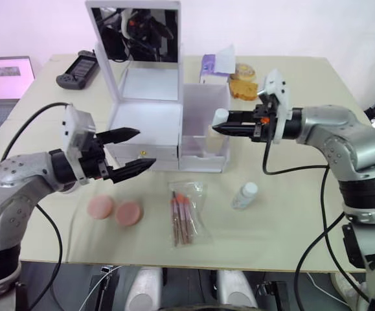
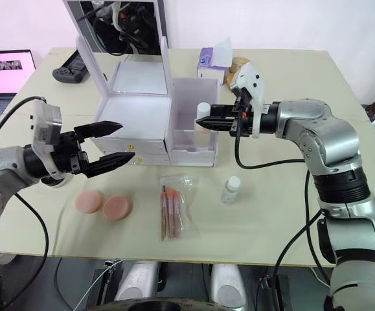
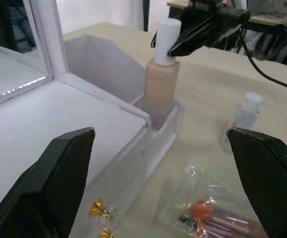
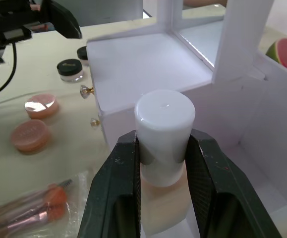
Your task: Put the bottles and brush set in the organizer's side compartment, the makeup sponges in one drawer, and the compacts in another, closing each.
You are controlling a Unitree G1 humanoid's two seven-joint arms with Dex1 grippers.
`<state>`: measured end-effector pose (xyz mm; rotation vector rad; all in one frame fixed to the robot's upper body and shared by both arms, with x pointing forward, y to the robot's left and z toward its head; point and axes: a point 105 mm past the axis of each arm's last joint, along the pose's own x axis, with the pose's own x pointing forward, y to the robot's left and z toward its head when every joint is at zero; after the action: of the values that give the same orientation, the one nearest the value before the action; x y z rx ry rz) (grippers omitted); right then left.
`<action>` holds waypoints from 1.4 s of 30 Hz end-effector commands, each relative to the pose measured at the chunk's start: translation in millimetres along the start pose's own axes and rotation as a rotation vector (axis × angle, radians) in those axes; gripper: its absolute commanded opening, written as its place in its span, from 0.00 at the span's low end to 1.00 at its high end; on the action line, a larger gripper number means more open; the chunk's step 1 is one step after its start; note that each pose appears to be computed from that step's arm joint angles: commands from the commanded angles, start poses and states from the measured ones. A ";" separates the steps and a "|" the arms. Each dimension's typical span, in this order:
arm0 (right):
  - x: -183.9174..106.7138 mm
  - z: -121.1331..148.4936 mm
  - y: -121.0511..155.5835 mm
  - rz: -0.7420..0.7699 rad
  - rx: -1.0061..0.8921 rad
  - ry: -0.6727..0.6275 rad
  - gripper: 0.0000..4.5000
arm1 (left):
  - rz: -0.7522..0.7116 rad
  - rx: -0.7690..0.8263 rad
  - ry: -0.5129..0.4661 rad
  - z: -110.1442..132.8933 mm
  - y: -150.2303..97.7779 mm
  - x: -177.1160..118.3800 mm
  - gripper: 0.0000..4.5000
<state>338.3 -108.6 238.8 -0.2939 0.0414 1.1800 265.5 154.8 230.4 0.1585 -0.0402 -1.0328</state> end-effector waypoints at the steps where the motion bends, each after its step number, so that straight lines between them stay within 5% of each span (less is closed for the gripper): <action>1: 4.1 1.4 -3.1 -0.010 -0.049 -0.021 0.16 | 0.005 0.038 -0.019 10.9 -3.0 -2.6 1.00; 32: 12.1 -42.8 -5.3 -0.073 0.001 0.073 0.16 | -0.033 0.033 -0.014 11.8 -5.7 8.5 1.00; 39: 2.3 -24.9 -8.2 -0.087 -0.008 0.029 0.95 | -0.040 0.031 -0.017 10.7 -5.2 9.9 1.00; 42: -3.4 -13.0 -5.3 -0.079 -0.018 0.001 0.98 | -0.047 0.028 -0.021 10.2 -5.9 10.7 1.00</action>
<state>349.5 -116.5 201.6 -0.2913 0.1112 1.0934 267.0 144.4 232.1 0.1572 -0.0323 -1.0663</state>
